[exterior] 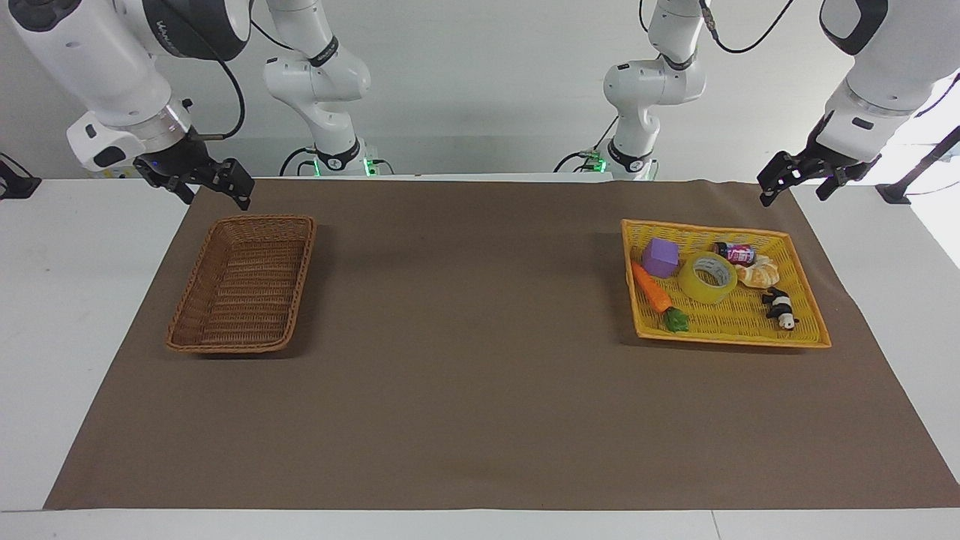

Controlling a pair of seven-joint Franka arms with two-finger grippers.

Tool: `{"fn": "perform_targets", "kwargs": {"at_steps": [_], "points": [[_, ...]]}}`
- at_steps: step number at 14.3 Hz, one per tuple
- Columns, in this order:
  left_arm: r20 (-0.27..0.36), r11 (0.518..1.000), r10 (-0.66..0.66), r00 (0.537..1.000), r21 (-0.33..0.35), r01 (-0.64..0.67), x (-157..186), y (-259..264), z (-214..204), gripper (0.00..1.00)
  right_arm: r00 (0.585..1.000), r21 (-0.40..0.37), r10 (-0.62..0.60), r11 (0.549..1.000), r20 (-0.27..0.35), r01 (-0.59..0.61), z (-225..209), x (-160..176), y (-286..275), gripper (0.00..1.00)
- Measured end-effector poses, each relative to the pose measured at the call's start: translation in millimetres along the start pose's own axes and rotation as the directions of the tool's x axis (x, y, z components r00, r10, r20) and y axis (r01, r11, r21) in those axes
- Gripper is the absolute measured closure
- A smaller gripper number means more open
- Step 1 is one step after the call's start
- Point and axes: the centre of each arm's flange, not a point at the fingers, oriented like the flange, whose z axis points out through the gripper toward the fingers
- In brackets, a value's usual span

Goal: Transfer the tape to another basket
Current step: 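Lower the left gripper into the yellow basket onto the yellow tape roll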

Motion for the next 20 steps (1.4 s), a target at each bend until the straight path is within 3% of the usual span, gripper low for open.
{"fn": "perform_targets", "kwargs": {"at_steps": [7,13,20], "points": [[0.004,1.0,0.006,1.0,0.001,-0.006,-1.6,23.2,1.7,0.0,1.0,0.0,0.0,1.0,0.0,0.0,0.0,0.0,0.0,0.0],[-0.025,1.0,0.009,1.0,0.003,-0.009,-12.9,28.9,36.9,0.0,1.0,0.0,0.0,1.0,0.0,0.0,0.0,0.0,0.0,0.0],[-0.084,0.999,0.046,0.995,0.001,-0.046,-38.8,-33.9,171.1,0.03,1.0,0.0,0.0,1.0,0.0,0.0,0.0,0.0,0.0,0.0]]}}
